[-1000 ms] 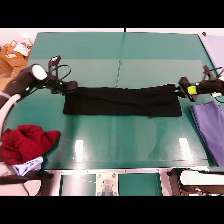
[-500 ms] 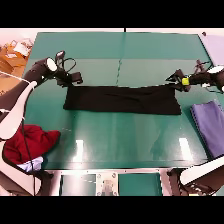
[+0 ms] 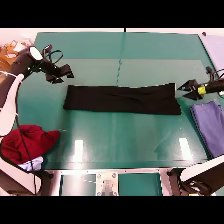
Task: Fold the shirts.
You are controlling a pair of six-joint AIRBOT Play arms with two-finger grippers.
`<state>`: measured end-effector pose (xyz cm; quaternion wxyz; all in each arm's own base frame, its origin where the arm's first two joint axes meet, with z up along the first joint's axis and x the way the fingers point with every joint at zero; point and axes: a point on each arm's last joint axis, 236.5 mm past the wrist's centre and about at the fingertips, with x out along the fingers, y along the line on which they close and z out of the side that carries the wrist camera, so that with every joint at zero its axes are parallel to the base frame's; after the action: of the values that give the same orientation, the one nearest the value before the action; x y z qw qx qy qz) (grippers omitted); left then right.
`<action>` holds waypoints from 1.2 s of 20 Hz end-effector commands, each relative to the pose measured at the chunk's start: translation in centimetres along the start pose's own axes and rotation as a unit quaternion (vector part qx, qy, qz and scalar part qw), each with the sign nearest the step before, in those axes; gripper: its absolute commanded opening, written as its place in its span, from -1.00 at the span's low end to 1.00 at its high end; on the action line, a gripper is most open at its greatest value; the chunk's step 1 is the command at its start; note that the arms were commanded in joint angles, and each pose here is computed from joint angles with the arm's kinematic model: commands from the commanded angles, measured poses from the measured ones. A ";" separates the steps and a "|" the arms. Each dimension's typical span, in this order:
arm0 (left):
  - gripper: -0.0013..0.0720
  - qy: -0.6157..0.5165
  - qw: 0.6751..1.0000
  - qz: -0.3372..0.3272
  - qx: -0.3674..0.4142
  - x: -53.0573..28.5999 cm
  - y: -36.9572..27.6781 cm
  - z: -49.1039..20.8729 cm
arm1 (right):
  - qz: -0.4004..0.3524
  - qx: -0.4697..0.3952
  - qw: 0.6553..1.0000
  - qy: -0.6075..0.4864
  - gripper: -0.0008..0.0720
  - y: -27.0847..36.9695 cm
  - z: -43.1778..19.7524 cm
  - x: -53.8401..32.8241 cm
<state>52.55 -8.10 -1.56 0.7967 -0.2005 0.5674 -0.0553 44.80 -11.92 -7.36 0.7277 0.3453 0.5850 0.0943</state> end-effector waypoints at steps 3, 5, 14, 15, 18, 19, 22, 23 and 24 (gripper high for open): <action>0.98 0.020 1.000 -0.006 -0.009 -0.4 0.0 -0.7 | 0.123 -0.037 0.989 0.074 0.93 1.2 -3.9 3.8; 0.98 0.021 1.000 -0.006 -0.009 -0.4 0.0 -0.8 | 0.162 -0.044 0.983 0.069 0.93 2.6 -3.8 3.7; 0.98 0.023 1.000 -0.006 -0.005 -0.4 0.0 -0.9 | 0.166 -0.050 0.983 0.059 0.93 2.5 -3.1 2.6; 0.98 0.024 1.000 -0.006 -0.005 -0.4 0.0 -0.9 | 0.168 -0.051 0.983 0.057 0.93 2.3 -3.0 1.9; 0.98 0.023 1.000 -0.006 -0.005 -0.4 0.0 -0.9 | 0.167 -0.049 0.984 0.042 0.93 1.4 -2.3 0.4; 0.98 0.023 1.000 -0.006 -0.005 -0.4 0.0 -0.9 | 0.166 -0.048 0.984 0.041 0.93 1.2 -2.3 0.4; 0.98 0.023 1.000 -0.006 -0.005 -0.4 0.0 -0.9 | 0.165 -0.073 0.983 0.046 0.93 1.5 -2.6 0.7; 0.98 0.023 1.000 -0.006 -0.005 -0.4 0.0 -0.9 | 0.158 -0.082 0.983 0.052 0.93 1.1 -2.9 0.8; 0.98 0.023 1.000 -0.006 -0.005 -0.4 0.0 -0.9 | 0.149 -0.083 0.984 0.058 0.93 0.7 -3.2 0.9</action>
<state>51.53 -8.24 -1.55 0.7812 -0.2063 0.5859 -0.0621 42.95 -9.63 -7.61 0.6964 0.3791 0.5500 0.2622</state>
